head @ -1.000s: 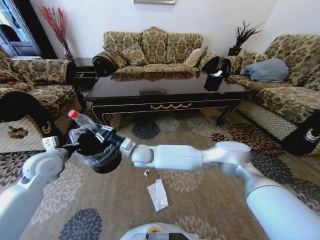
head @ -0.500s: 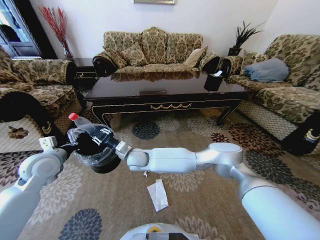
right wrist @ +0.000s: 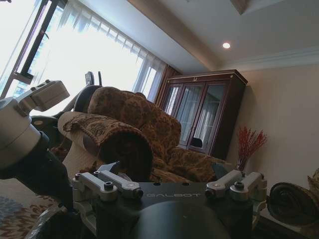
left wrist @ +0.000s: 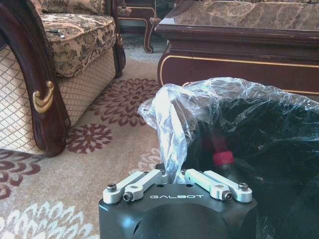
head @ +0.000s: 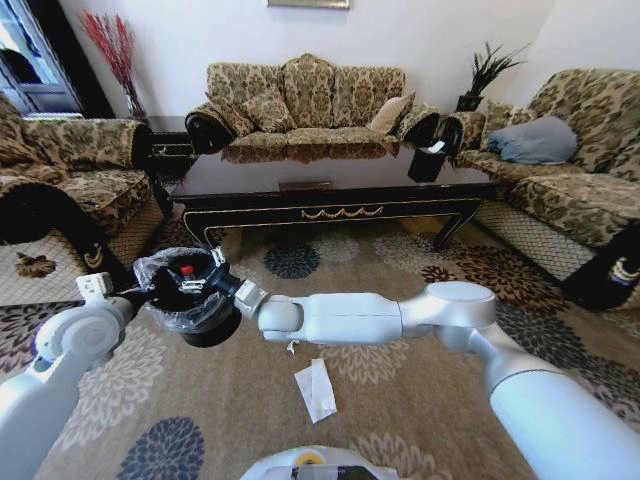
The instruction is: Move to the front of the table and pick up the trash from the floor, then place it into the trash bin.
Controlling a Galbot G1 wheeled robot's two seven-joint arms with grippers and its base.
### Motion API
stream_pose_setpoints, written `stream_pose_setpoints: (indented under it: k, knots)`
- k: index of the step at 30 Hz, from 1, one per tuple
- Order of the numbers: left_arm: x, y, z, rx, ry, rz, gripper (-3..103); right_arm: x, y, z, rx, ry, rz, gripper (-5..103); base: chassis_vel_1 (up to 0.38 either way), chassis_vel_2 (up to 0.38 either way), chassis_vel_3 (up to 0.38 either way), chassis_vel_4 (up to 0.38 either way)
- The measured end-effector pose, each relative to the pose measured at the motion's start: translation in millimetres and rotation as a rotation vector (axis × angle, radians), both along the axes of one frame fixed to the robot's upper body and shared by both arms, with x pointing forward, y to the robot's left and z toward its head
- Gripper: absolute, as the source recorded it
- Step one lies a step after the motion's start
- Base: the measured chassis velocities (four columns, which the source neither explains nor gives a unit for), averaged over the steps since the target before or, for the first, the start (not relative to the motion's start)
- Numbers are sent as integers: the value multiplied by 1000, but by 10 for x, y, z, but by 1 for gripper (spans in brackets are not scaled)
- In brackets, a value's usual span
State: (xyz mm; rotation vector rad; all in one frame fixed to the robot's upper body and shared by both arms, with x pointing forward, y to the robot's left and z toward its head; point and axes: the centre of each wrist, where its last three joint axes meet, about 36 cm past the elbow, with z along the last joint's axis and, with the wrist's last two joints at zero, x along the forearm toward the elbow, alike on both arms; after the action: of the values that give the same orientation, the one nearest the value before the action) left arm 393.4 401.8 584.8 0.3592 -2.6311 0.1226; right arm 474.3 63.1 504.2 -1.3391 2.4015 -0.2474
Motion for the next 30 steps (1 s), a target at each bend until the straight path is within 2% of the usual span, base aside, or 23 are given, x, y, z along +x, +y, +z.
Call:
stream_pose_setpoints:
  k: [5, 7, 8, 11, 12, 14, 15, 16, 17, 19, 20, 23, 24, 29, 30]
  knots:
    - [3, 30, 28, 2, -3, 6, 3, 93, -159, 40, 0, -7, -38, 100, 0, 0, 0, 0]
    - [0, 49, 56, -6, 3, 11, 3, 218, -356, 75, -30, 11, -81, 100, 0, 0, 0, 0]
    - [0, 49, 56, -6, 3, 11, 3, 218, -356, 75, -30, 11, -81, 100, 0, 0, 0, 0]
    - [3, 78, 78, -8, 4, 17, 3, 623, -964, 30, -146, 104, -147, 100, 0, 0, 0, 0]
    - [3, 78, 78, -8, 4, 17, 3, 623, -964, 30, -146, 104, -147, 100, 0, 0, 0, 0]
    - [9, 102, 90, -2, 4, 23, 3, 781, -1177, -60, -184, 105, -185, 100, 0, 0, 0, 0]
    - [17, 128, 108, 1, 6, 27, 3, 890, -1371, -184, -228, 94, -217, 100, 0, 0, 0, 0]
    - [17, 128, 108, 1, 6, 27, 3, 890, -1371, -184, -228, 94, -217, 100, 0, 0, 0, 0]
    - [21, 142, 125, 3, 6, 32, 3, 937, -1487, -265, -254, 93, -237, 100, 0, 0, 0, 0]
    - [25, 163, 166, 7, 3, 36, 3, 962, -1696, -459, -299, 108, -266, 100, 0, 0, 0, 0]
    - [25, 163, 166, 7, 3, 36, 3, 962, -1696, -459, -299, 108, -266, 100, 0, 0, 0, 0]
    - [23, 173, 206, 12, -1, 36, 3, 886, -1920, -757, -346, 153, -295, 100, 0, 0, 0, 0]
    - [21, 171, 217, 16, -2, 36, 3, 813, -2015, -947, -387, 167, -299, 100, 0, 0, 0, 0]
    - [6, 141, 244, 20, -9, 31, 3, 612, -2137, -1501, -499, 202, -296, 100, 0, 0, 0, 0]
    - [6, 141, 244, 20, -9, 31, 3, 612, -2137, -1501, -499, 202, -296, 100, 0, 0, 0, 0]
